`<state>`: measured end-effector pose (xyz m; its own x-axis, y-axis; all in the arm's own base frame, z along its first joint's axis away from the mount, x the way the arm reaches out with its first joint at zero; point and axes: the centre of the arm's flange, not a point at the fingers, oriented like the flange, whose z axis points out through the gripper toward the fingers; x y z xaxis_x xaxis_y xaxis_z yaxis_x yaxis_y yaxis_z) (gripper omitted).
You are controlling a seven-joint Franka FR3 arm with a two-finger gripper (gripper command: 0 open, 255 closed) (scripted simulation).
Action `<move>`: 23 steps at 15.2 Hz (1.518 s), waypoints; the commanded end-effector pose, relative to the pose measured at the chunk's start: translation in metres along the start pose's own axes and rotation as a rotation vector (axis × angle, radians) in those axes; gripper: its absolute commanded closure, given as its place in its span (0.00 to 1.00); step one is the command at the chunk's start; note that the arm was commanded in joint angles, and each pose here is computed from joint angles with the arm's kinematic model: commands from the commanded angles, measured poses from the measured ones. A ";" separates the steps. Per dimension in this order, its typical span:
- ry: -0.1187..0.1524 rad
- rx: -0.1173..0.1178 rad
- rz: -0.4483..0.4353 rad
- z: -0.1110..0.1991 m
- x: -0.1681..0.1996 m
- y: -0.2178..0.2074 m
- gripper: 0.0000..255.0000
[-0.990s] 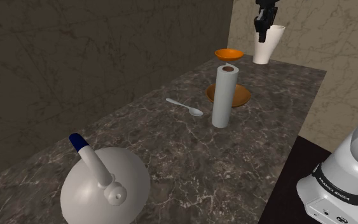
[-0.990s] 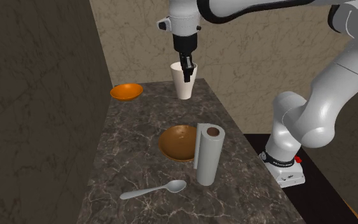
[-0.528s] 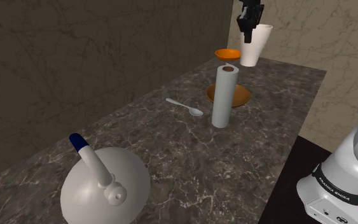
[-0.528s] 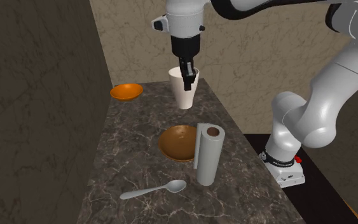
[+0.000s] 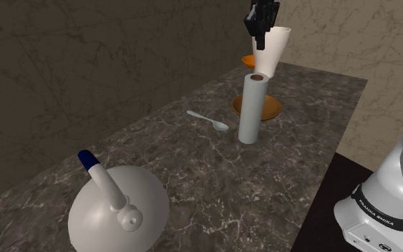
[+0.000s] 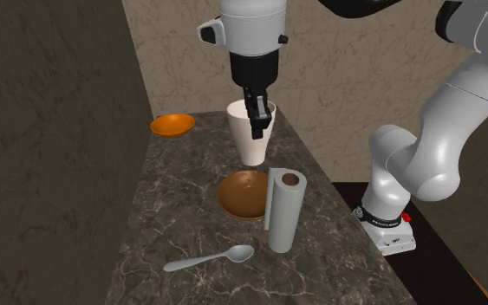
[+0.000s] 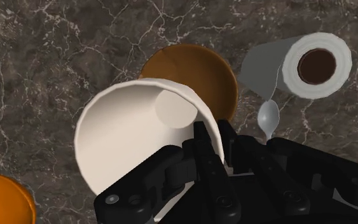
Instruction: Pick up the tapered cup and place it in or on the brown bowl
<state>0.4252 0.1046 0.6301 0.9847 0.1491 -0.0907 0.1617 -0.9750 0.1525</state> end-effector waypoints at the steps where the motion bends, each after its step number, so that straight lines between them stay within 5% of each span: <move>1: 0.000 0.000 0.001 0.006 0.002 -0.005 1.00; 23: 0.000 0.000 0.001 0.107 0.011 -0.021 1.00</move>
<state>0.4259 0.1089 0.5210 0.9847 0.1482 -0.0913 0.1609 -0.9751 0.1525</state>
